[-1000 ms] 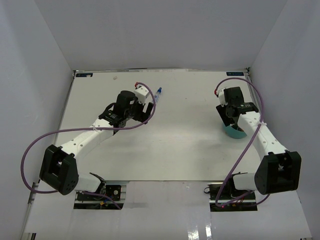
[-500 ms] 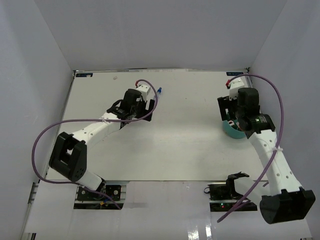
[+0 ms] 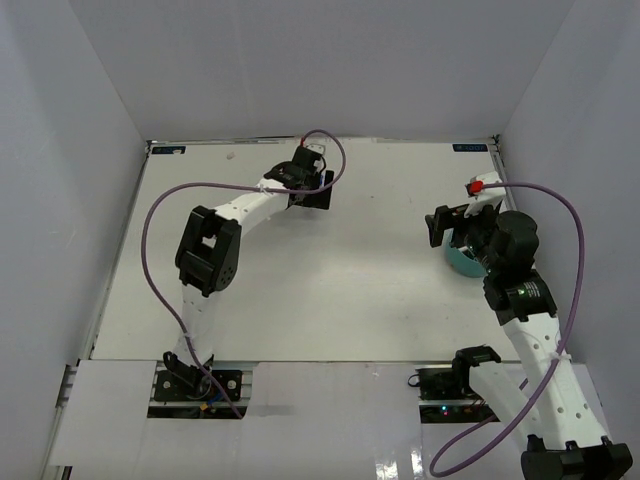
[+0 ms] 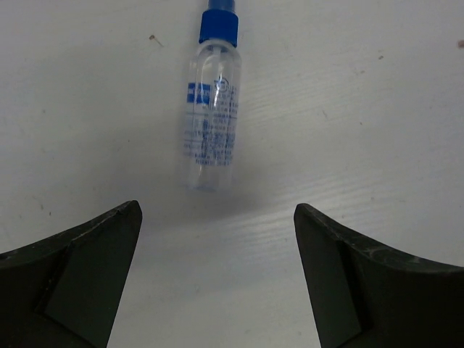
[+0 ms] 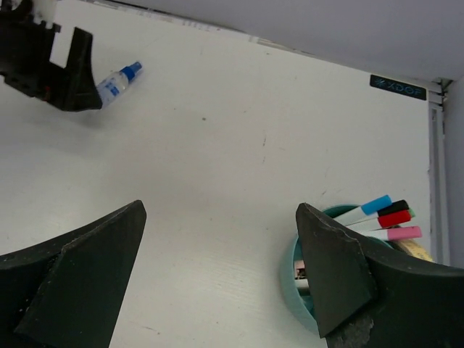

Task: Sort the stationery into containers
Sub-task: Pick up the stationery from the center of the board.

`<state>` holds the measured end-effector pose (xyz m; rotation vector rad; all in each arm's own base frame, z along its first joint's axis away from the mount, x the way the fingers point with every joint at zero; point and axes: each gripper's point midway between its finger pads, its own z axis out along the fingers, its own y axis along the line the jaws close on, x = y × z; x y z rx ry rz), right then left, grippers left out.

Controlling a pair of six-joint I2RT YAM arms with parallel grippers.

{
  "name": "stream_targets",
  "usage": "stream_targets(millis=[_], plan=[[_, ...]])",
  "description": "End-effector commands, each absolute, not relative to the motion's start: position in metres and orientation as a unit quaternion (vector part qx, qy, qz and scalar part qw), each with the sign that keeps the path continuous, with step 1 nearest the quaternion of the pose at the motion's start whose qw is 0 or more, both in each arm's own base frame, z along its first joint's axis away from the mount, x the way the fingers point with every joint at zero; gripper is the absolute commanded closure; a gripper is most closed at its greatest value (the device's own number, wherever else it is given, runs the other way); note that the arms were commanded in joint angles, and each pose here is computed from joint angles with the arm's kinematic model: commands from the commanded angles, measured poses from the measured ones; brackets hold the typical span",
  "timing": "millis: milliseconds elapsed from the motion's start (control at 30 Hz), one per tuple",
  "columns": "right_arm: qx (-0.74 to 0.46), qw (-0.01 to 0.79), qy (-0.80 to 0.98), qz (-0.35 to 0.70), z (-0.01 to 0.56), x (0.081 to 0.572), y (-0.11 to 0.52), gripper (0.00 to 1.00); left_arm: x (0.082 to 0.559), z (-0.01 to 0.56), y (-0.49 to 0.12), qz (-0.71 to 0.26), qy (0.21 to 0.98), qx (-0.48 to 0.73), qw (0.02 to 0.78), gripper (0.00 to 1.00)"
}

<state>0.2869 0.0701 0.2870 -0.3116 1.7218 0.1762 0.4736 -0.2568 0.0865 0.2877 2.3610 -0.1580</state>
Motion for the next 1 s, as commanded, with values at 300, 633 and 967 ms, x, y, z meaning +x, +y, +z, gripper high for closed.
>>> stream_targets(millis=[300,633,967], plan=[[-0.164,0.672,0.71,0.136,0.297,0.282,0.094,0.1,0.523,0.065,-0.265,-0.004,0.925,0.11,0.364,0.13],[-0.17,0.667,0.711,0.144,0.293,0.282,0.098,0.1,0.524,0.041,-0.264,0.007,0.93,0.12,0.349,0.4],[-0.187,0.642,0.72,0.187,0.29,0.286,0.116,0.1,0.502,0.075,-0.27,-0.047,0.92,0.135,0.365,0.68]])
